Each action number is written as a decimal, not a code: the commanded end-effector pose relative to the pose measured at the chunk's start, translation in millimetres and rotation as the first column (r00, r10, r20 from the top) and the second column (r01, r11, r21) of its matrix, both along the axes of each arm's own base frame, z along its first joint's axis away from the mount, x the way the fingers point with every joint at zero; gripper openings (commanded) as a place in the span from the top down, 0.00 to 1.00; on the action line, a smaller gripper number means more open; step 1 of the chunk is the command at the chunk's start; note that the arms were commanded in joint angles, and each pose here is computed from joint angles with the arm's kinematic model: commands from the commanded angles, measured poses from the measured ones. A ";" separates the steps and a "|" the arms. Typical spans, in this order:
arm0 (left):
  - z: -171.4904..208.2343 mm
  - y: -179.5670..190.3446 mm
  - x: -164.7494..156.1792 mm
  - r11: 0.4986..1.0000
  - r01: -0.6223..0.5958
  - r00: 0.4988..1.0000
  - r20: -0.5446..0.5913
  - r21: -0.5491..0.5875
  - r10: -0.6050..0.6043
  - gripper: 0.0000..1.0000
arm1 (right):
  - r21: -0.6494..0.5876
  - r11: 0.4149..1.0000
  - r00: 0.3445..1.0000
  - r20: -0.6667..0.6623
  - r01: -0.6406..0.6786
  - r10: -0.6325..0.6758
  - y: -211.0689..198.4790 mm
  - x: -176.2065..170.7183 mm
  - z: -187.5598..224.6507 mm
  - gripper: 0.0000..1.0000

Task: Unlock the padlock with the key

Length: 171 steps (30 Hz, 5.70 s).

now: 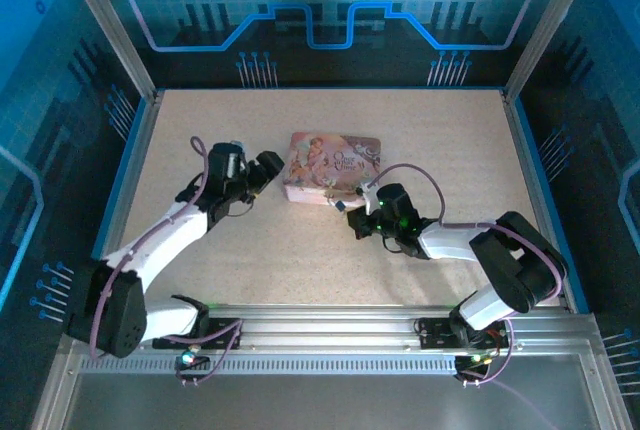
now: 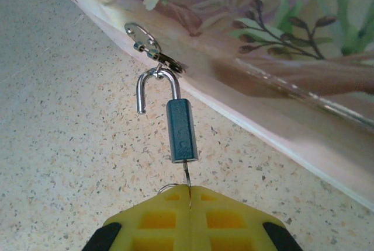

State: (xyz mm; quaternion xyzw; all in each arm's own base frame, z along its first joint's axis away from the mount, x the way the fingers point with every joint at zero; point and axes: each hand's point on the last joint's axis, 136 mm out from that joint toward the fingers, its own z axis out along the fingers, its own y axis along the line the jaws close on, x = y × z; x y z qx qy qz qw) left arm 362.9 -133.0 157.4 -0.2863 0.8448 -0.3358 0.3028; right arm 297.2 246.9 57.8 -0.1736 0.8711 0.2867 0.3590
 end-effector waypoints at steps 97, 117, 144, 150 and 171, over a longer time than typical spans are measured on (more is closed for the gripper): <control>24.8 11.7 -28.0 0.983 0.170 0.978 0.114 0.064 -0.176 0.02 | 0.427 0.881 0.972 -0.018 -0.203 0.233 -4.7 37.1 20.8 0.34; 21.3 15.6 -40.3 0.990 0.143 0.984 0.108 0.021 -0.144 0.02 | 0.464 0.840 0.957 0.066 -0.281 0.283 8.2 35.9 19.4 0.37; 23.7 16.9 -41.9 0.990 0.136 0.984 0.113 0.023 -0.138 0.01 | 0.451 0.835 0.939 0.023 -0.316 0.343 10.4 23.3 10.5 0.69; 21.4 17.7 -41.6 0.991 0.132 0.985 0.110 0.026 -0.134 0.01 | 0.420 0.854 0.941 0.004 -0.309 0.339 12.7 22.7 3.1 0.68; -45.8 -47.5 -4.7 0.963 0.253 0.966 -0.028 -0.093 -0.256 0.18 | 0.416 0.874 0.960 -0.011 -0.249 0.279 3.9 36.6 3.0 0.51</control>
